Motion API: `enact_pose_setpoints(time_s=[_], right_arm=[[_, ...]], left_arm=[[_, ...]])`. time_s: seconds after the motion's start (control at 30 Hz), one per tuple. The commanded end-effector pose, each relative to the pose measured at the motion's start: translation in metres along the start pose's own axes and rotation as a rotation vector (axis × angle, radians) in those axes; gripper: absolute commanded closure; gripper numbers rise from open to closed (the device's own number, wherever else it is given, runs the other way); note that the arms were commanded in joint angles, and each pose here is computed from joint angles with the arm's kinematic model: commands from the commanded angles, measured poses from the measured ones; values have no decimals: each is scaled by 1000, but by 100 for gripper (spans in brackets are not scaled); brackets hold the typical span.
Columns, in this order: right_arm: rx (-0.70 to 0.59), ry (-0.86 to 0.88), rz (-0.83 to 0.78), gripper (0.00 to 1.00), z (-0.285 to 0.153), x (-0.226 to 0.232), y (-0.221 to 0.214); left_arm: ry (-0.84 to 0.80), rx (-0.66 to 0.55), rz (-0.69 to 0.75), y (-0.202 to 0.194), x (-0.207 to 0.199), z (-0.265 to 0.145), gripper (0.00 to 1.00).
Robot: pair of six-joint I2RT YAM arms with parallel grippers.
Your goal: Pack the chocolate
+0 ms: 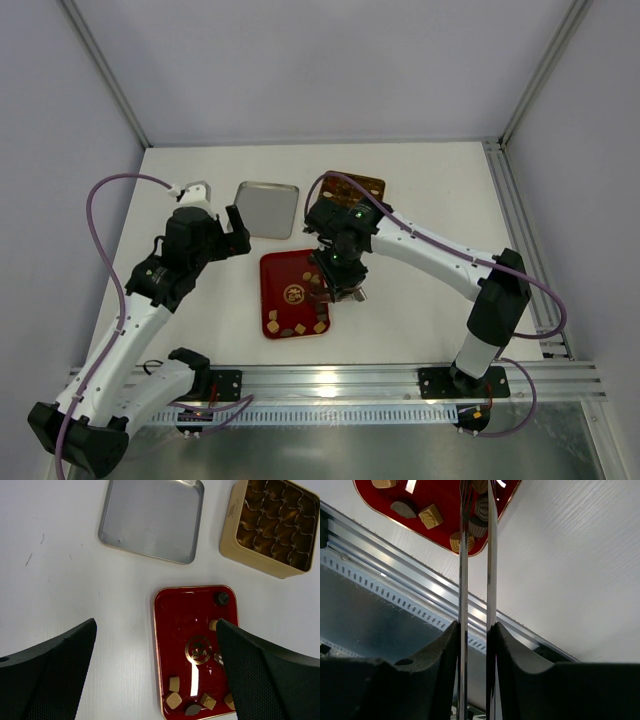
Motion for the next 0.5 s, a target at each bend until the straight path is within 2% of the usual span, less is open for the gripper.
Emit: enact_pose_setpoints(time_s=[0.0, 0.47], right_arm=[[-58, 40, -28, 65, -15, 11, 11], [-120, 43, -26, 66, -27, 11, 23]], left_arm=[[-12, -51, -15, 15, -2, -6, 0], [-6, -47, -12, 13, -1, -5, 0]])
Point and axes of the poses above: each gripper's point midway between its finger pads, its own z axis out along the fingers, its own x axis along the line the jaws close on, y = z × x, the point moved 3 cm from there along -z, back along the fingers, and after that the axes turned 4 degrees about z, right-handed, at the moved point
